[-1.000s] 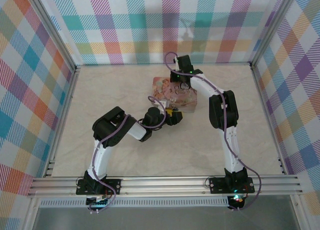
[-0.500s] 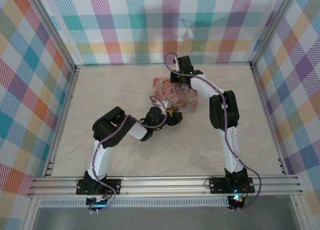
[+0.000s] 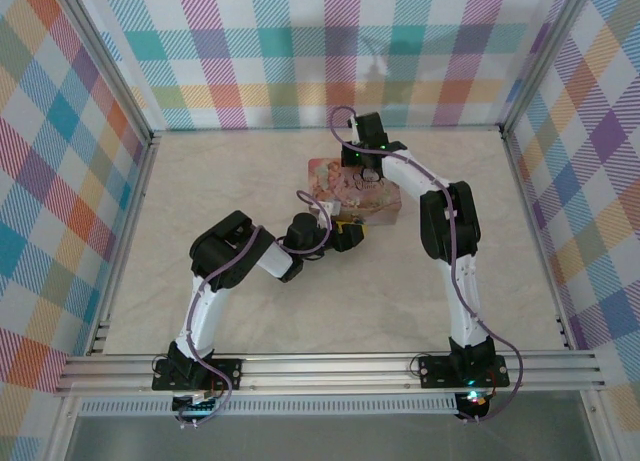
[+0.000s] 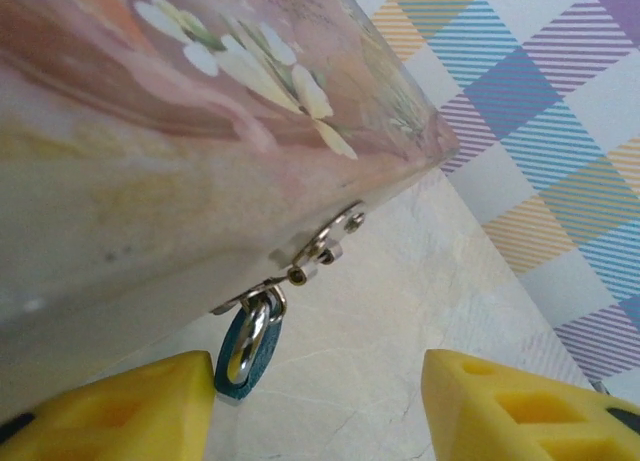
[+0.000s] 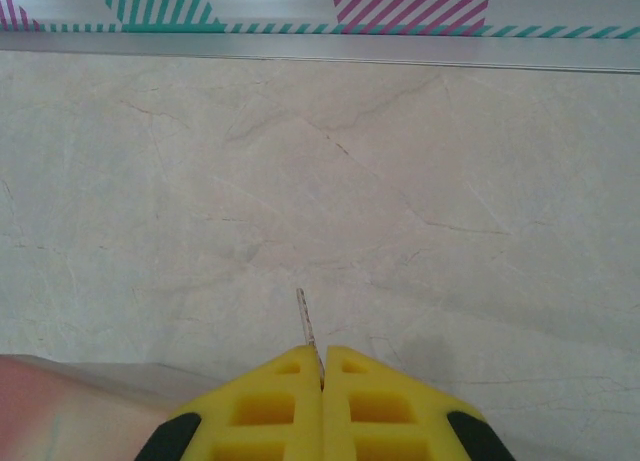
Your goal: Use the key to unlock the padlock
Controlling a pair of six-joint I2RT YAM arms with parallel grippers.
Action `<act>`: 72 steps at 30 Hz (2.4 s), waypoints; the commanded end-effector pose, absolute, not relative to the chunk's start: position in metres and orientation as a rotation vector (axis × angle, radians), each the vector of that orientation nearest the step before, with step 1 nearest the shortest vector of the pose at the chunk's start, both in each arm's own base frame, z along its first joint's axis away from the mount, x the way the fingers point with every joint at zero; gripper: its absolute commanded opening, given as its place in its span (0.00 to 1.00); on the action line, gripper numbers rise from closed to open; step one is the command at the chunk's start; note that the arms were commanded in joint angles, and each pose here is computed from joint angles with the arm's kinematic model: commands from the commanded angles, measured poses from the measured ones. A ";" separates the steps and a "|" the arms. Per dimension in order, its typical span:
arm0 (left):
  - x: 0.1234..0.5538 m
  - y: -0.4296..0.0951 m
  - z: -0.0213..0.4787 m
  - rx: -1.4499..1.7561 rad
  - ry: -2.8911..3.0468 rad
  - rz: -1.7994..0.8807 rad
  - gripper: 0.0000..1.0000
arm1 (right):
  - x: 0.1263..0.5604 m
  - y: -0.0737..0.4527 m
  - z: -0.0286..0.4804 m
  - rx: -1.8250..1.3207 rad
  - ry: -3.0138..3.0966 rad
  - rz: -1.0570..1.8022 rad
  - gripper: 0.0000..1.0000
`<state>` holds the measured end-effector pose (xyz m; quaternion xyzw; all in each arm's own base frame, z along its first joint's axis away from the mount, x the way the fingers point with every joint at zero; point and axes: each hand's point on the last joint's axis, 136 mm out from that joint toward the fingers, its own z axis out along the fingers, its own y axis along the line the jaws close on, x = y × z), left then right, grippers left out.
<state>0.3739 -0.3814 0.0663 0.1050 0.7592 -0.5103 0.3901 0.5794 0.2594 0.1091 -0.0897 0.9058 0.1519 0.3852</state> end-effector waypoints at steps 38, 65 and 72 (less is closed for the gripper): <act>0.406 -0.372 0.045 0.057 1.951 -1.259 0.53 | 0.539 0.277 0.092 -0.295 2.434 0.444 0.00; 0.415 -0.348 0.013 -0.066 2.107 -1.217 0.43 | 0.537 0.277 0.095 -0.292 2.426 0.454 0.00; 0.418 -0.344 0.008 -0.101 2.108 -1.219 0.27 | 0.536 0.276 0.097 -0.293 2.417 0.455 0.00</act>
